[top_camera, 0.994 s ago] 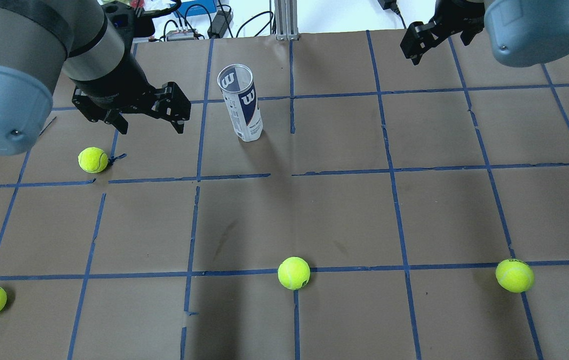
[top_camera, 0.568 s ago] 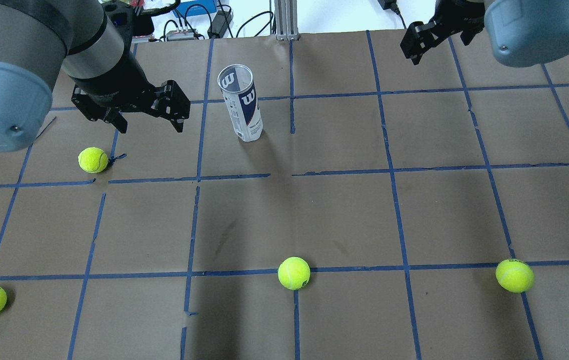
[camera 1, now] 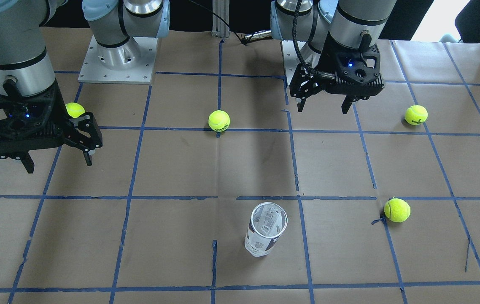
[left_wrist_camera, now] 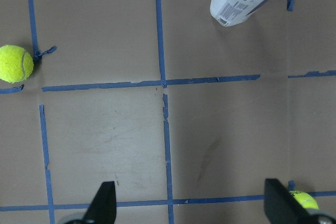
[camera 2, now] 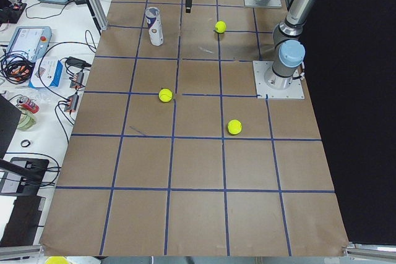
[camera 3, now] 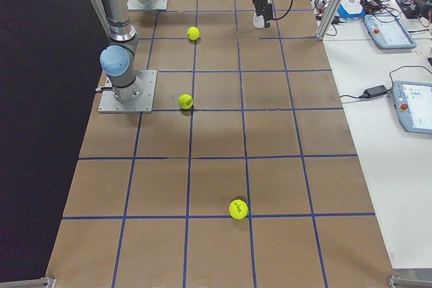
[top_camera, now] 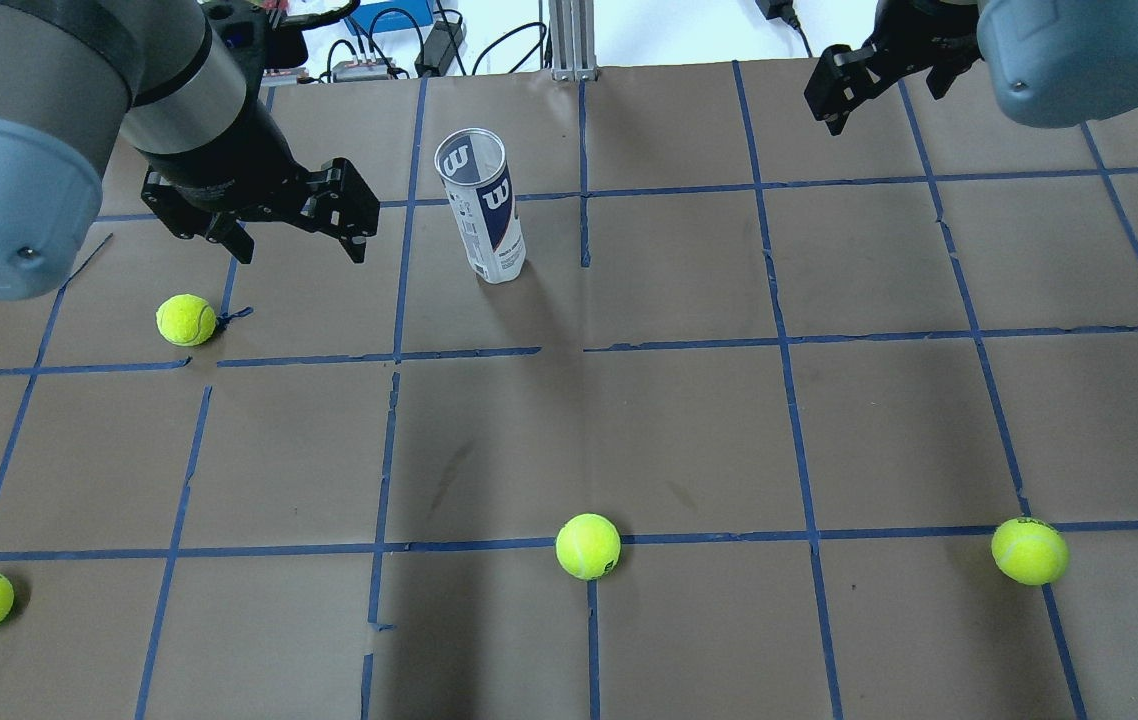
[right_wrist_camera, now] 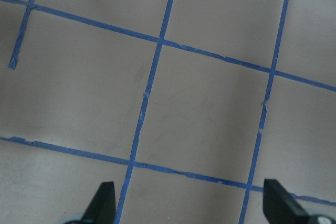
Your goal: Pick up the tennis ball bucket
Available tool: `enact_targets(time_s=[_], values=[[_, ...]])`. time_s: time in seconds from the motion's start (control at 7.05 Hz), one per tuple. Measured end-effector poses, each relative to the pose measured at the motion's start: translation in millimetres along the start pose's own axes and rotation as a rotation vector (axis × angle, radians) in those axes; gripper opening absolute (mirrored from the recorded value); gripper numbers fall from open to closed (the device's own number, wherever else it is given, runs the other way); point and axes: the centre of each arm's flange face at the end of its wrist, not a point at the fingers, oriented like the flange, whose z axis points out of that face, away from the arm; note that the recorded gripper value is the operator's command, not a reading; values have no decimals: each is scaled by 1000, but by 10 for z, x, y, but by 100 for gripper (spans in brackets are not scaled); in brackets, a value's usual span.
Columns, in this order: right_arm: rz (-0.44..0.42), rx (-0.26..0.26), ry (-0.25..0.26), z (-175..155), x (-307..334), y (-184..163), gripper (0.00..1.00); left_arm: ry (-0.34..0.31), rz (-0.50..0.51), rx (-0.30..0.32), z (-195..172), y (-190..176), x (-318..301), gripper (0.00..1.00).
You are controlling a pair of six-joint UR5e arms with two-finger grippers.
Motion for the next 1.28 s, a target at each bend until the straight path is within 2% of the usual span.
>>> enact_targets(time_s=[0.43,0.57,0.99,1.28], values=[[74,-111,-63,-94,-48,197,100,1,1,4,-3,-4,1,100],[99,-131,-83,-216,-94,256,100,1,1,6,-8,-7,1,100],[163,-198,-102,-587,-127,359,100,1,0,9,-6,-11,1,100],[203,-226,-100,-714,-156,459,100,1,0,10,-9,-11,1,100]])
